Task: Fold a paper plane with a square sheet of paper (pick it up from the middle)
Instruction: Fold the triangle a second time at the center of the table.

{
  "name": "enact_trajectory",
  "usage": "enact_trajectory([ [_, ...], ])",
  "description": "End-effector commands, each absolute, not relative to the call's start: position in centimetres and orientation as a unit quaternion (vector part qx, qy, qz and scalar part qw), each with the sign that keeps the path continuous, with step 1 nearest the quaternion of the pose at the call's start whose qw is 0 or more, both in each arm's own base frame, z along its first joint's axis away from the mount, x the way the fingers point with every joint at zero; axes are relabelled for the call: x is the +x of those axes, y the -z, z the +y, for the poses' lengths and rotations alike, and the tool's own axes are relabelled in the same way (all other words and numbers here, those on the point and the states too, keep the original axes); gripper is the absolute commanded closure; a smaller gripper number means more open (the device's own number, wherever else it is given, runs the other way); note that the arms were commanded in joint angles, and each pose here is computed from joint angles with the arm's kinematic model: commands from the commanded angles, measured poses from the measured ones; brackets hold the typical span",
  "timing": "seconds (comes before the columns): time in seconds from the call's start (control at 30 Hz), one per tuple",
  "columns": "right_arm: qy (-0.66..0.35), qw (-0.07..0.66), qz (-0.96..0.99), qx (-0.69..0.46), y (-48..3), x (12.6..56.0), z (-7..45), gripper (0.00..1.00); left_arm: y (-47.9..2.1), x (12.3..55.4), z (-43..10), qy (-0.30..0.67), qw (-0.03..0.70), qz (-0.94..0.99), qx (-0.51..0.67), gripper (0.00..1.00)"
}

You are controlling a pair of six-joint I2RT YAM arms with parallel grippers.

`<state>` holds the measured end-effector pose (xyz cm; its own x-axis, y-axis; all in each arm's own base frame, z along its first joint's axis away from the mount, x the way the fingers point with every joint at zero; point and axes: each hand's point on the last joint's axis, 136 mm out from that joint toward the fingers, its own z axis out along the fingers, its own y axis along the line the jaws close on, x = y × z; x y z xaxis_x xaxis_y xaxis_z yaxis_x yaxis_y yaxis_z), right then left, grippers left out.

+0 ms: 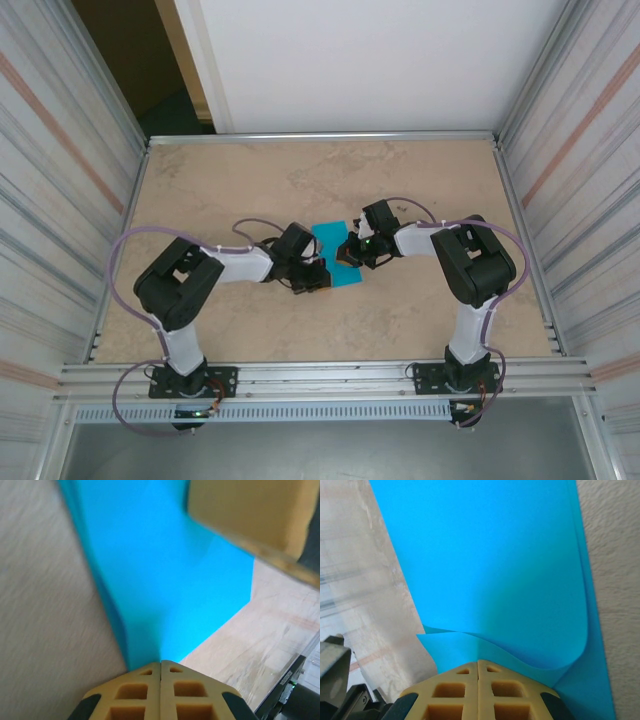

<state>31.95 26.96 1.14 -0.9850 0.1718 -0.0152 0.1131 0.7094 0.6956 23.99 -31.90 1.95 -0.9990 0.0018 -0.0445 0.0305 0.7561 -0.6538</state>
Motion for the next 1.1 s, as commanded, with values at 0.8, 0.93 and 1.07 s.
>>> enact_trajectory([
  [0.8, -0.278, -0.016, 0.951, 0.135, 4.4, 29.2, 23.4, 1.0, -0.3, 25.3, -30.5, 0.318, 0.007, 0.947, -0.038, 0.99],
  [0.93, -0.287, -0.01, 0.949, 0.128, 3.5, 29.7, 23.9, 1.0, 0.8, 24.8, -30.2, 0.303, -0.007, 0.952, -0.044, 1.0],
  [1.07, -0.316, 0.013, 0.943, 0.109, 0.8, 31.0, 24.8, 1.0, 1.4, 24.3, -29.2, 0.28, -0.012, 0.959, -0.049, 1.0],
])
